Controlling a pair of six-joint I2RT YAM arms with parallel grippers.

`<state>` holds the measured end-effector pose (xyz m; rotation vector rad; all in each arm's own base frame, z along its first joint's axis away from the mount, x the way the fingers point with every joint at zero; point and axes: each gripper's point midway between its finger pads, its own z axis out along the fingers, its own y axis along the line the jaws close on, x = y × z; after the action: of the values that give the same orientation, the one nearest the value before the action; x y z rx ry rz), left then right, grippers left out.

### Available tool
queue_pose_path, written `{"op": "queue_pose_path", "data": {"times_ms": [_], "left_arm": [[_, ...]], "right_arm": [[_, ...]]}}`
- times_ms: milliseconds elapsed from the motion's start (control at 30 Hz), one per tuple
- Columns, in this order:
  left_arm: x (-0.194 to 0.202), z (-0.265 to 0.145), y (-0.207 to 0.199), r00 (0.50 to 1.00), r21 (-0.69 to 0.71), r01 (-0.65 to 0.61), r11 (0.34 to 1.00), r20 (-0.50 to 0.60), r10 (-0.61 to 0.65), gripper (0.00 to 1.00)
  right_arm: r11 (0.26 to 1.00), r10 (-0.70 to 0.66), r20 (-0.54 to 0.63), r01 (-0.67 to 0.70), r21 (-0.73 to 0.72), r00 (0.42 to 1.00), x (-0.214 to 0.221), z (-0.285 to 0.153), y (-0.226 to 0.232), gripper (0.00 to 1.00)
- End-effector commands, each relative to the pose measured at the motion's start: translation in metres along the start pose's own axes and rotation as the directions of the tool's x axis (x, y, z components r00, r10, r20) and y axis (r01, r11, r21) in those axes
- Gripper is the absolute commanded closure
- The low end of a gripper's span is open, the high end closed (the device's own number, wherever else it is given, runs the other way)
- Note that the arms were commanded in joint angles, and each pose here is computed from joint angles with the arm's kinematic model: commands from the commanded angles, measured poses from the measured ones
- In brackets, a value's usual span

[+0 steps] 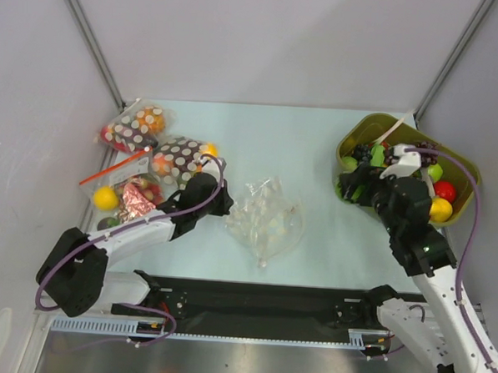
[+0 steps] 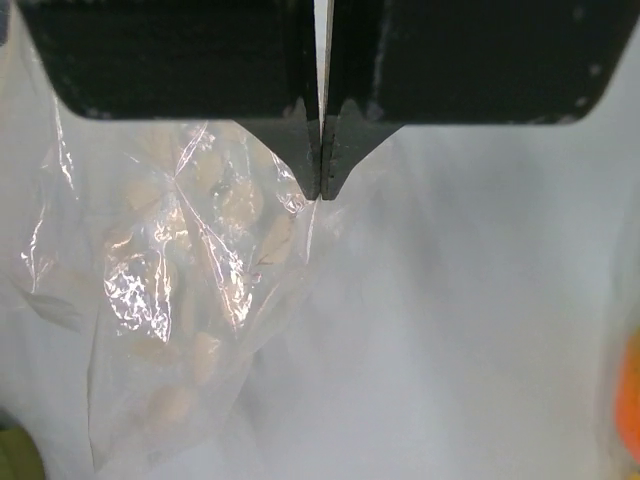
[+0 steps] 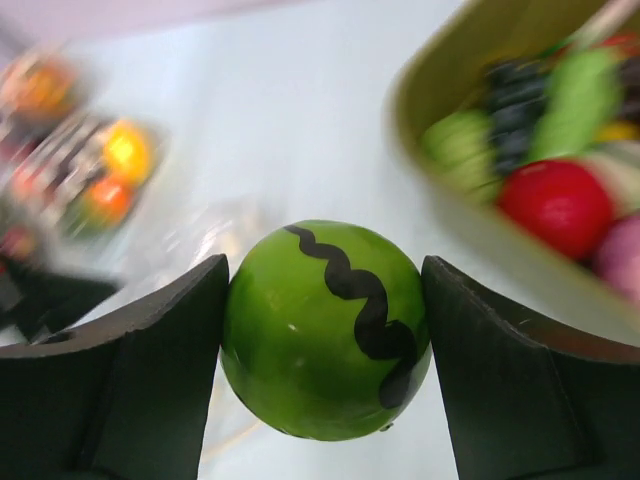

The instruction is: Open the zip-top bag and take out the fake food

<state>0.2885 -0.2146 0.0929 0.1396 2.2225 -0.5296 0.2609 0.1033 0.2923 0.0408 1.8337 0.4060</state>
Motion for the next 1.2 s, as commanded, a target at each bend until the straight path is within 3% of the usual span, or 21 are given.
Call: {"op": "queue_pose_path", "data": {"times_ms": [0,100,133,200,333,533,633,700,767,833,900,1033,1067,1167], "left_arm": [[-0.017,-0.008,0.011,0.998,-0.030,0.004,1.000,0.062,-0.002,1.00],[-0.023,-0.011,0.012,0.997,-0.037,0.005,0.999,0.078,-0.002,1.00],[-0.026,-0.012,0.013,0.996,-0.041,0.003,0.999,0.086,0.000,1.00],[-0.029,-0.015,0.013,0.995,-0.044,0.002,0.999,0.098,0.003,1.00],[-0.038,-0.023,0.016,0.991,-0.060,0.002,0.998,0.137,0.006,0.99],[-0.041,-0.024,0.016,0.990,-0.065,-0.011,0.998,0.140,0.020,0.99],[-0.042,-0.023,0.016,0.990,-0.064,-0.018,0.998,0.139,0.027,0.98],[-0.041,-0.023,0.015,0.990,-0.060,-0.024,0.998,0.135,0.032,0.96],[-0.044,-0.023,0.014,0.990,-0.057,-0.026,0.998,0.138,0.034,0.87],[-0.048,-0.026,0.013,0.988,-0.056,-0.024,0.998,0.151,0.033,0.51],[-0.051,-0.028,0.013,0.987,-0.056,-0.025,0.998,0.156,0.034,0.27],[-0.053,-0.035,0.014,0.987,-0.066,-0.025,0.998,0.160,0.035,0.11],[-0.055,-0.037,0.014,0.986,-0.067,-0.026,0.997,0.165,0.036,0.08],[-0.058,-0.043,0.014,0.983,-0.070,-0.023,0.997,0.178,0.035,0.02]], "right_arm": [[0.986,-0.077,0.073,0.065,0.154,0.994,-0.040,-0.002,-0.050,0.90],[0.980,-0.050,0.087,0.033,0.195,0.995,-0.054,0.006,-0.079,0.90],[0.958,-0.024,0.125,-0.013,0.287,0.992,-0.066,0.001,-0.115,0.90],[0.955,0.049,0.111,-0.079,0.287,0.993,-0.063,0.005,-0.139,0.90],[0.877,0.122,0.186,-0.194,0.440,0.975,-0.068,-0.015,-0.208,0.90],[0.799,0.202,0.229,-0.295,0.523,0.952,-0.059,-0.024,-0.260,0.88],[0.775,0.220,0.247,-0.323,0.543,0.944,-0.058,-0.030,-0.274,0.83],[0.755,0.218,0.254,-0.328,0.568,0.942,-0.057,-0.034,-0.281,0.70],[0.743,0.219,0.255,-0.330,0.582,0.942,-0.056,-0.035,-0.284,0.51],[0.745,0.223,0.252,-0.332,0.579,0.941,-0.055,-0.034,-0.283,0.46],[0.747,0.228,0.249,-0.333,0.575,0.941,-0.055,-0.033,-0.284,0.21],[0.755,0.232,0.239,-0.330,0.567,0.943,-0.055,-0.031,-0.282,0.09],[0.749,0.229,0.243,-0.330,0.574,0.943,-0.056,-0.033,-0.283,0.00],[0.747,0.232,0.242,-0.331,0.576,0.942,-0.056,-0.034,-0.283,0.00]]}}
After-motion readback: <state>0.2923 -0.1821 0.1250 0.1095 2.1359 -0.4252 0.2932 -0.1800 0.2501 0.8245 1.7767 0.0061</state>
